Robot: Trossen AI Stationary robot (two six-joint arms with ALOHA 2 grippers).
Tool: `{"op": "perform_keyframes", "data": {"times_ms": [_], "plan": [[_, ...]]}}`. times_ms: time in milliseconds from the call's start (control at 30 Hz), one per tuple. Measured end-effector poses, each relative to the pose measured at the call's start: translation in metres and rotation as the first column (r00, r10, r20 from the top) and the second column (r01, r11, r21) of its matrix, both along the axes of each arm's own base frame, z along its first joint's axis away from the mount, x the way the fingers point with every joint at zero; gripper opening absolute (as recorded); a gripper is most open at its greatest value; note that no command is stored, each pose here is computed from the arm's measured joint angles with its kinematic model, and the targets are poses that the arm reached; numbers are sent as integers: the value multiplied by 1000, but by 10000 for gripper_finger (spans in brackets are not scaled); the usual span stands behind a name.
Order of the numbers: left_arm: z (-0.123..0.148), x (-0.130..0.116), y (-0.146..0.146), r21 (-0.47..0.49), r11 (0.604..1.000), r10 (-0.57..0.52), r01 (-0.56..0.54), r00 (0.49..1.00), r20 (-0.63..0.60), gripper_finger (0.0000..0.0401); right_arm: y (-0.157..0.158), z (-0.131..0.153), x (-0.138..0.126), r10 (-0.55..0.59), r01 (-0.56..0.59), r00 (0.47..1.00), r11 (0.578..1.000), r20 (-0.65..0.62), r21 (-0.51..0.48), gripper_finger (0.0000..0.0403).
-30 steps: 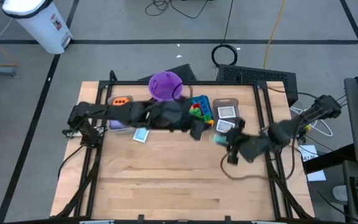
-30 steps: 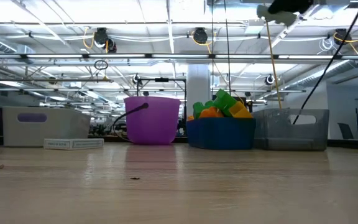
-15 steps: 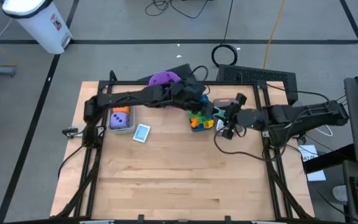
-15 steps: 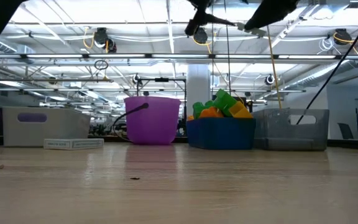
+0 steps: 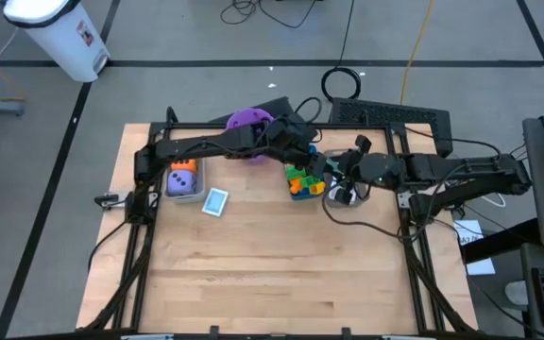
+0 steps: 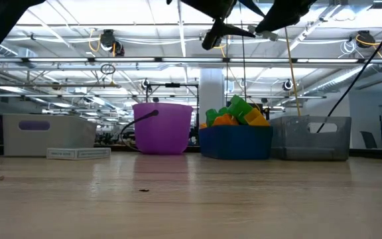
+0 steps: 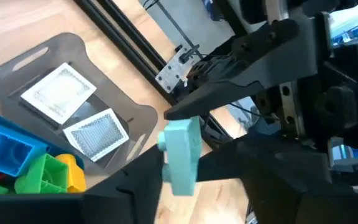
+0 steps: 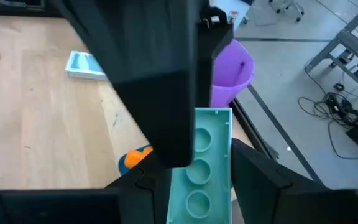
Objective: Pick & Place Toys
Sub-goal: Put the light blue game piece into the blue bin
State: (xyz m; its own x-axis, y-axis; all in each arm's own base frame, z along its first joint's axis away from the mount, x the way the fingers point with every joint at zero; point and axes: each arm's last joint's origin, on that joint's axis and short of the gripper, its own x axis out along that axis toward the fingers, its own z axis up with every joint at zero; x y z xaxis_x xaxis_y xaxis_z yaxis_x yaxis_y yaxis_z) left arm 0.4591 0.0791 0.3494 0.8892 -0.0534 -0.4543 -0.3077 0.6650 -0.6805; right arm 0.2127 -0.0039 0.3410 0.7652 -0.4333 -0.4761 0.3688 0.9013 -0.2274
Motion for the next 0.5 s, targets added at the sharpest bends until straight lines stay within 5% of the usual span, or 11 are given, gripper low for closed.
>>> {"op": "perform_keyframes", "data": {"times_ms": [267,500], "plan": [[1,-2,12,16,1000,-27,27,999,17,108,1,2,3,26,-26,999,1000,32,10,127],[1,-4,17,24,994,-104,103,994,24,62,1,5,5,21,-23,997,999,71,27,145]]}}
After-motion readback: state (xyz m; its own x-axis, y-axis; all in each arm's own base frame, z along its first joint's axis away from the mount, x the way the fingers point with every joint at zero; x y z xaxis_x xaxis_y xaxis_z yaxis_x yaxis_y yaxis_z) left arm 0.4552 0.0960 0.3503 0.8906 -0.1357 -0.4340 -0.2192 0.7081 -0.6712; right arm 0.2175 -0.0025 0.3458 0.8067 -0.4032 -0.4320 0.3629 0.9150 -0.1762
